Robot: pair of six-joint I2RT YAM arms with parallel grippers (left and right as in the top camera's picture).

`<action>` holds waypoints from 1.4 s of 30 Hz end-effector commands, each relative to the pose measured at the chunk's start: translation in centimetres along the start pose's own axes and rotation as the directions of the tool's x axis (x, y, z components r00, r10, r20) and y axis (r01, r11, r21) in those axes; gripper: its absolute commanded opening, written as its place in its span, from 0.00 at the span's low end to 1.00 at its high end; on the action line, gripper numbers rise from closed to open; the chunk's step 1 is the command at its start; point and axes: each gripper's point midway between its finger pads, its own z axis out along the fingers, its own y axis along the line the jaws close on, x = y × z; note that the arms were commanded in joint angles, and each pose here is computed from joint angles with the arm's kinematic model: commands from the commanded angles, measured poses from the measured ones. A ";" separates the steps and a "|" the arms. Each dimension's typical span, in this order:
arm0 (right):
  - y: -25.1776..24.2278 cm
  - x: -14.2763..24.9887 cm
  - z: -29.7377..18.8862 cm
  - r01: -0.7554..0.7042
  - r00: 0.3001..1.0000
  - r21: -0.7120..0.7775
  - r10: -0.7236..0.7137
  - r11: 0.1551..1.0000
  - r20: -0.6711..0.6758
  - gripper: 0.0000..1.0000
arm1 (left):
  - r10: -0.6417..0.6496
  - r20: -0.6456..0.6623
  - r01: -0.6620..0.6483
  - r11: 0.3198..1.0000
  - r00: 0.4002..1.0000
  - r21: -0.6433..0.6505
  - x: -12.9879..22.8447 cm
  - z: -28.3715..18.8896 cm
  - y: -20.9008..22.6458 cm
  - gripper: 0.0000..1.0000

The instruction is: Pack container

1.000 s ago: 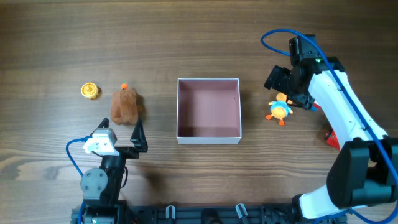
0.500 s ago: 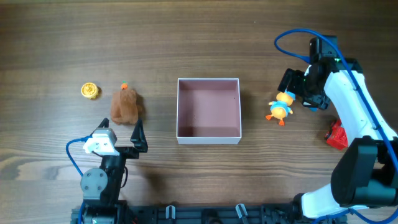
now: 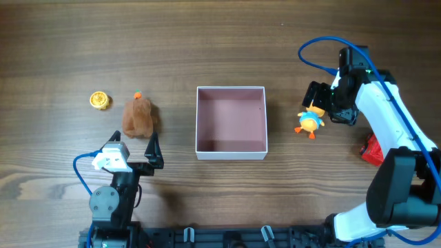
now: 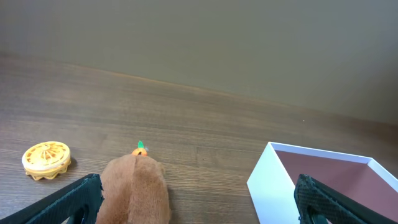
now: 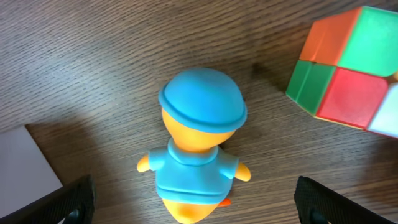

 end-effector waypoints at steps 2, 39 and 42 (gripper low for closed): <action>0.2 0.7 1.2 -0.030 0.999 -0.006 0.030 1.000 -0.027 1.00 | 0.008 -0.006 -0.008 1.000 1.000 0.010 0.3 0.0 -0.1 1.00; 1.2 -0.5 3.1 -0.007 1.000 0.086 0.009 0.996 -0.023 1.00 | 0.008 -0.006 -0.008 1.000 1.000 0.010 0.3 0.0 -0.1 1.00; 2.2 -2.4 -0.7 0.019 0.999 0.063 -0.021 0.998 0.033 1.00 | 0.008 -0.006 -0.008 1.000 1.000 0.010 0.3 0.0 -0.1 1.00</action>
